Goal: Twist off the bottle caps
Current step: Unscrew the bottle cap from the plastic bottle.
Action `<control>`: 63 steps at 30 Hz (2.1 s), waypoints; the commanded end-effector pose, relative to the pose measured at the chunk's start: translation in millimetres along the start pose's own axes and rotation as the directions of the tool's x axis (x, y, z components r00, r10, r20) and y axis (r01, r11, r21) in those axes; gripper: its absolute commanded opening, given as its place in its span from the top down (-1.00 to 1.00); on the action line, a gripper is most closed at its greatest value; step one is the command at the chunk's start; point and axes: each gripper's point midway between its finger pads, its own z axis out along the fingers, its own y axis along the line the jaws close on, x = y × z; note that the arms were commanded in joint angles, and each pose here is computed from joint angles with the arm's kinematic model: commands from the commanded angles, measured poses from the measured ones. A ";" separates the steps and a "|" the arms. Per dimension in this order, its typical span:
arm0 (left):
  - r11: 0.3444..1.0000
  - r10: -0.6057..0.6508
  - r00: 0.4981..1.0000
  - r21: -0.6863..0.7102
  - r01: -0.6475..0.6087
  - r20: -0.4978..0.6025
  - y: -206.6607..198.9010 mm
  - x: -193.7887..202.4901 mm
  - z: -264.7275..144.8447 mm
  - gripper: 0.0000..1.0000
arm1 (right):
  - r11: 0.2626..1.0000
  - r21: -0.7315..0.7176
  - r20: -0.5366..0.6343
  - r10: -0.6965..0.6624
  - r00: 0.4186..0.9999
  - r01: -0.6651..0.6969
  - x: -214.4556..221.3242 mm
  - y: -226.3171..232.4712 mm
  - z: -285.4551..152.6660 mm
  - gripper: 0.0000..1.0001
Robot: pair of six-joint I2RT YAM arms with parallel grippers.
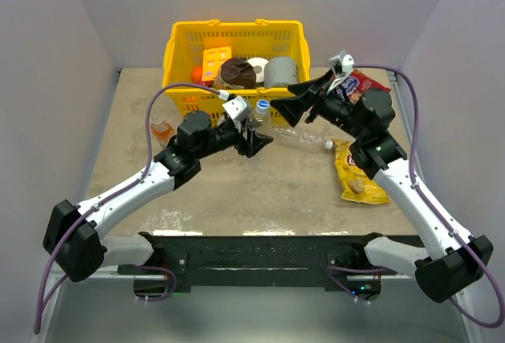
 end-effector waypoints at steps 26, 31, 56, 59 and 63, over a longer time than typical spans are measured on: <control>0.996 -0.033 0.999 -0.088 0.036 0.030 11.3 -5.2 5.7 0.15 | 0.999 0.050 0.036 -0.020 0.999 0.018 5.5 18.4 39.5 -0.28; 0.996 -0.035 0.999 -0.077 0.036 0.024 7.3 -2.9 7.7 0.15 | 0.998 0.054 0.045 -0.023 0.999 0.020 4.0 18.7 38.4 -0.19; 0.914 0.032 0.994 0.399 -0.071 0.104 -76.8 -22.9 -5.7 0.19 | 0.919 -0.393 -0.214 -0.082 0.973 -0.009 47.9 59.1 19.5 1.00; 0.871 0.038 0.994 0.484 -0.085 0.106 -91.3 -23.6 -11.7 0.20 | 0.871 -0.489 -0.236 -0.089 0.968 -0.039 50.6 68.1 4.6 1.00; 0.830 0.041 0.994 0.551 -0.088 0.098 -102.5 -21.6 -16.5 0.20 | 0.790 -0.611 -0.263 -0.138 0.955 -0.054 58.1 84.3 -17.6 1.00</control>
